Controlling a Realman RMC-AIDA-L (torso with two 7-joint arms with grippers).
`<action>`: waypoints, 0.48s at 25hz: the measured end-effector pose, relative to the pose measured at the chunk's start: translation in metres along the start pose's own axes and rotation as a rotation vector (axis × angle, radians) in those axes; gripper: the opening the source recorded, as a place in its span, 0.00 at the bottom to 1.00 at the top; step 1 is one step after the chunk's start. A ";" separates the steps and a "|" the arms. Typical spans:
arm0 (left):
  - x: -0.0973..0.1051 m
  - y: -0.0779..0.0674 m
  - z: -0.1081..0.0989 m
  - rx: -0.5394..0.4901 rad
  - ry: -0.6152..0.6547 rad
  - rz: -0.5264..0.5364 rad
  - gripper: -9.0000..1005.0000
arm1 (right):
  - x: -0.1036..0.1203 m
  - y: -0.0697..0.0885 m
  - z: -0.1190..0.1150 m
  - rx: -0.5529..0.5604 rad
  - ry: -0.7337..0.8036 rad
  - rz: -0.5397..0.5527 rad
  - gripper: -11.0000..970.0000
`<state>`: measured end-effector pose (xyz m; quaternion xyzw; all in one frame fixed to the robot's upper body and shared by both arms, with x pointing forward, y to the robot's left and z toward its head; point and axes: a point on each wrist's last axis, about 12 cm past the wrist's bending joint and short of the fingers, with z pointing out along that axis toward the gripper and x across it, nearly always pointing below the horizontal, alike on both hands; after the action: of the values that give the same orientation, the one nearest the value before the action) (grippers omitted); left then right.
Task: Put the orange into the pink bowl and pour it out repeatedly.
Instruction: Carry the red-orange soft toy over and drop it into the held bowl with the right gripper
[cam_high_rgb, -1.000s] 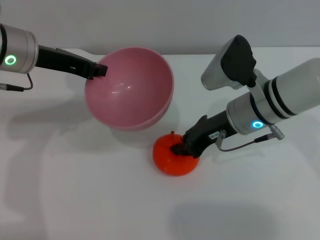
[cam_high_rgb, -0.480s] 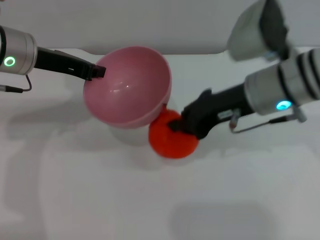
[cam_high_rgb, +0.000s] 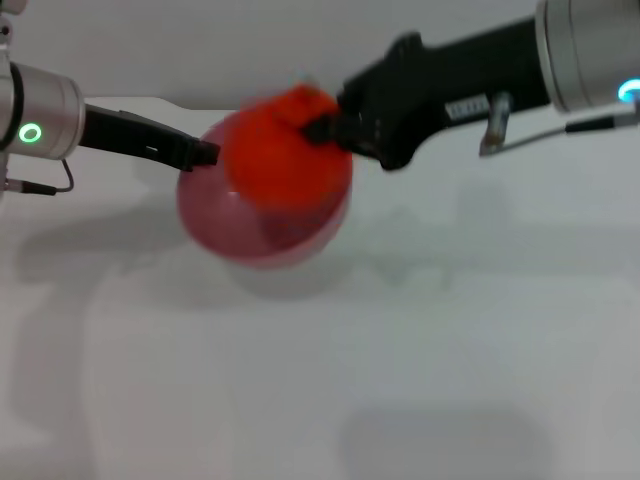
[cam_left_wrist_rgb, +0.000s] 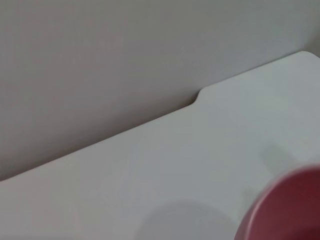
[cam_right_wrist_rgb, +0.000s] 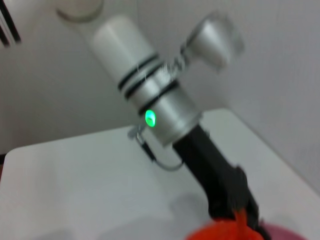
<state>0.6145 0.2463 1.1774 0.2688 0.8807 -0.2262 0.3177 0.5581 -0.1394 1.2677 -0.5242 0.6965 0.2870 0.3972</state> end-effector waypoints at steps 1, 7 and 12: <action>0.001 -0.002 0.002 0.007 0.004 0.002 0.05 | -0.006 0.001 -0.002 0.006 -0.011 -0.018 0.05; 0.005 -0.003 0.008 0.018 0.019 -0.006 0.05 | -0.021 0.006 -0.006 0.019 -0.037 -0.075 0.05; 0.006 -0.009 0.011 0.042 0.035 0.006 0.05 | -0.009 -0.002 0.004 0.011 -0.022 -0.025 0.05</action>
<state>0.6096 0.2356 1.1680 0.2819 0.8803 -0.2389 0.2974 0.5626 -0.1319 1.2736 -0.5274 0.6871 0.2840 0.4112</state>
